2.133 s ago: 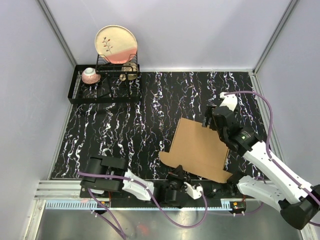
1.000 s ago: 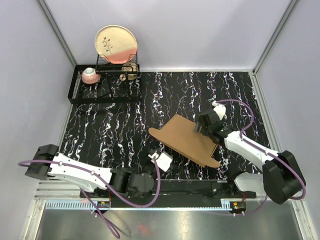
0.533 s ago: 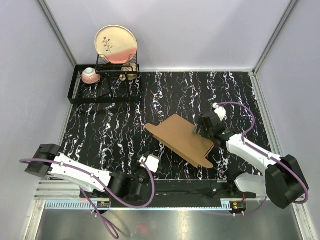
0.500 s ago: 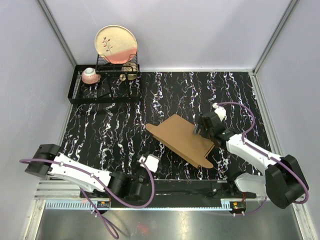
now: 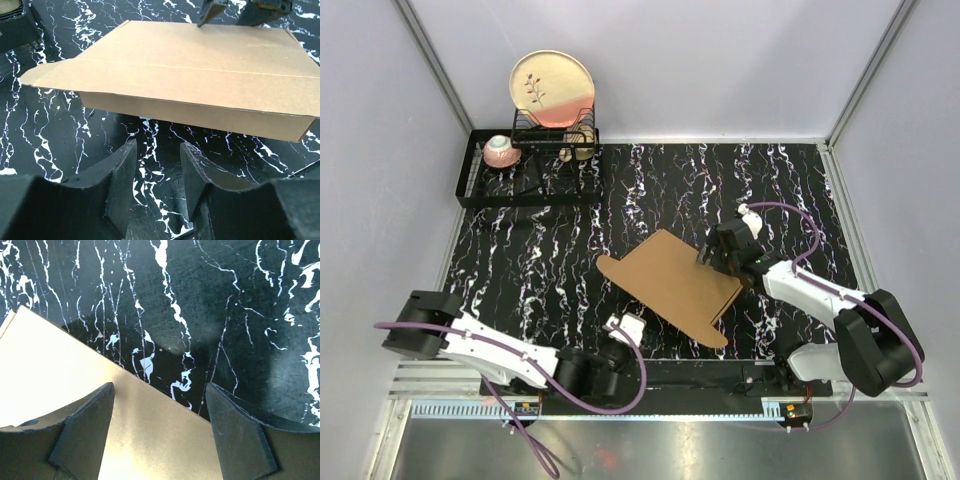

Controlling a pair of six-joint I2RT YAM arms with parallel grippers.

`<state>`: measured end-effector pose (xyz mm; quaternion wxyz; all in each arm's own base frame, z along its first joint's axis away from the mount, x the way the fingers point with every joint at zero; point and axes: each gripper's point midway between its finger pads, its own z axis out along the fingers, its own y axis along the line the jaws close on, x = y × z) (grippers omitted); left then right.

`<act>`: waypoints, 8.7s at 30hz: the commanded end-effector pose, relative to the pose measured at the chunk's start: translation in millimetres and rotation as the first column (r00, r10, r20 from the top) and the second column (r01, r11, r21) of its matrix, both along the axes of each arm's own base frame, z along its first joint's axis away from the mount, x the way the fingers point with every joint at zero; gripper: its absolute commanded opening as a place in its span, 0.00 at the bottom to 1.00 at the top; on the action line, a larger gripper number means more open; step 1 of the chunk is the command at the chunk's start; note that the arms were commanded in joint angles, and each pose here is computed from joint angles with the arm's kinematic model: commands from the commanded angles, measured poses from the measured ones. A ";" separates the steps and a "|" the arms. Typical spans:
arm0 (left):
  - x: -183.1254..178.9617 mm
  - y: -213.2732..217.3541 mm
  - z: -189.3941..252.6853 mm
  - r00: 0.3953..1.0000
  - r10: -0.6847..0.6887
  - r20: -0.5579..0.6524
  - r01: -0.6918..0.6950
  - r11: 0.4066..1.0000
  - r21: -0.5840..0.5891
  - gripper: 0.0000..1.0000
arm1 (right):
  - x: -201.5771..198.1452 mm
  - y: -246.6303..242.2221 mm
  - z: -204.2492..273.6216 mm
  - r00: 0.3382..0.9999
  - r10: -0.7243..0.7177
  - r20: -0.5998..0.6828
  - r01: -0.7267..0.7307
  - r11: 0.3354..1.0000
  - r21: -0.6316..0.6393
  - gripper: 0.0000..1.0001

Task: Fold the paper box

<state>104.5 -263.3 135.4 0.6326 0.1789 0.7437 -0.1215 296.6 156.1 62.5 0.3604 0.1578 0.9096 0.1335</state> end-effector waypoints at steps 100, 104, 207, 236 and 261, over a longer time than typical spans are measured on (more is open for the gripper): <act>13.5 103.8 -40.3 0.934 0.261 -0.245 -0.321 0.913 -0.251 0.28 | 27.4 121.6 66.2 0.848 0.501 0.173 -0.528 0.827 0.194 0.32; 12.2 102.1 -40.1 0.932 0.268 -0.243 -0.325 0.916 -0.236 0.28 | 15.8 105.7 74.2 0.841 0.526 0.129 -0.540 0.833 0.123 0.33; 28.4 70.2 17.4 0.976 0.214 0.042 -0.192 0.935 -0.298 0.38 | 107.5 -27.6 -4.5 0.998 0.056 -0.029 -0.055 0.998 0.040 0.05; 189.1 50.9 308.6 0.570 0.804 0.170 -0.734 0.591 -0.333 0.64 | 46.6 -102.4 288.7 0.849 -0.154 0.505 0.149 0.988 0.051 0.36; 279.2 19.3 244.9 0.976 -0.154 0.153 0.197 0.927 -0.320 0.72 | -11.8 -74.3 281.8 0.790 0.027 0.613 -0.089 0.994 0.071 0.44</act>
